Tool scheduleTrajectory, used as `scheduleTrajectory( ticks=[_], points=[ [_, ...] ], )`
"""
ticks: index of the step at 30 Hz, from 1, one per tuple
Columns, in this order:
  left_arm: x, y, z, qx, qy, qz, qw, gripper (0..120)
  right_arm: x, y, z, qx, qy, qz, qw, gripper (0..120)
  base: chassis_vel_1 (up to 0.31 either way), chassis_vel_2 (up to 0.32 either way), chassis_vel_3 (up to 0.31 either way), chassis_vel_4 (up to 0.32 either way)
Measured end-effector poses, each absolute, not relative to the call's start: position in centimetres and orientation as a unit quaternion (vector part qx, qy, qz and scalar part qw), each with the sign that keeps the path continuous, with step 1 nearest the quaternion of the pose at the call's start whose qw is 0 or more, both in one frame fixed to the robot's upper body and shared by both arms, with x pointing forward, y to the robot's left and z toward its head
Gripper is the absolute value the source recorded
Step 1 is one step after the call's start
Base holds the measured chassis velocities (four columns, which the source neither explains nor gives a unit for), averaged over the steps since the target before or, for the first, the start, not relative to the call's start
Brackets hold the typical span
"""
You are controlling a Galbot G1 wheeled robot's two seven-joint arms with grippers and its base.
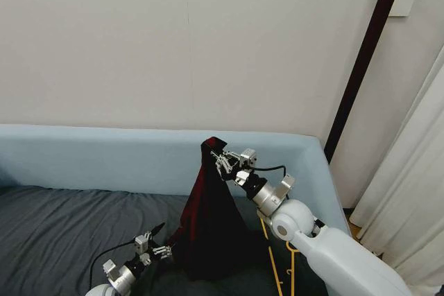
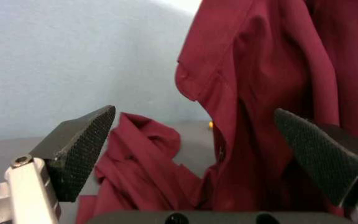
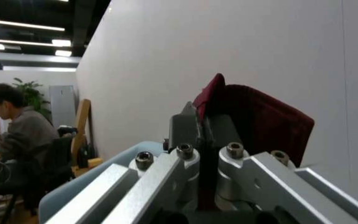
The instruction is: Pick up the clothes from the sofa and hang them on the clothes hanger.
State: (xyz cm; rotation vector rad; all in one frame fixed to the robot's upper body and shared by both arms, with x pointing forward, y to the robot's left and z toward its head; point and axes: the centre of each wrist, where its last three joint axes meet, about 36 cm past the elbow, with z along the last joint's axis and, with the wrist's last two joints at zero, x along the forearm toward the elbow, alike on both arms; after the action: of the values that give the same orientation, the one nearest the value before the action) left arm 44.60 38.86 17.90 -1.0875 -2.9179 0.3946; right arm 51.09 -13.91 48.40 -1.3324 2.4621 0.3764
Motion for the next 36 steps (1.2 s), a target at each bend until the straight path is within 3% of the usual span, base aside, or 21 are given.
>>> scheduleTrajectory(
  ticks=[14, 22, 27, 30, 36],
  points=[
    [47.9, 37.7, 17.6, -0.4, -0.905, 0.147, 0.015, 93, 51.1, -12.8, 48.7, -0.482, 0.849, 0.137, 0.166, 0, 0.0, 0.0, 0.0, 0.0],
    [48.2, 37.8, 17.6, -0.42, -0.892, 0.165, 0.017, 59, 51.3, -13.1, 48.8, -0.479, 0.851, 0.135, 0.168, 0, 0.0, 0.0, 0.0, 0.0],
    [48.0, 38.4, 17.9, -0.427, -0.888, 0.169, 0.015, 46, 51.4, -13.2, 48.7, -0.475, 0.853, 0.134, 0.168, 0, 0.0, 0.0, 0.0, 0.0],
    [47.7, 39.0, 18.3, -0.431, -0.886, 0.17, 0.01, 30, 51.5, -13.3, 48.7, -0.472, 0.855, 0.133, 0.168, 0, 0.0, 0.0, 0.0, 0.0],
    [47.3, 39.7, 18.7, -0.432, -0.886, 0.167, 0.004, 11, 51.8, -13.6, 48.5, -0.466, 0.859, 0.133, 0.165, 0, 0.0, 0.0, 0.0, 0.0]
  ],
)
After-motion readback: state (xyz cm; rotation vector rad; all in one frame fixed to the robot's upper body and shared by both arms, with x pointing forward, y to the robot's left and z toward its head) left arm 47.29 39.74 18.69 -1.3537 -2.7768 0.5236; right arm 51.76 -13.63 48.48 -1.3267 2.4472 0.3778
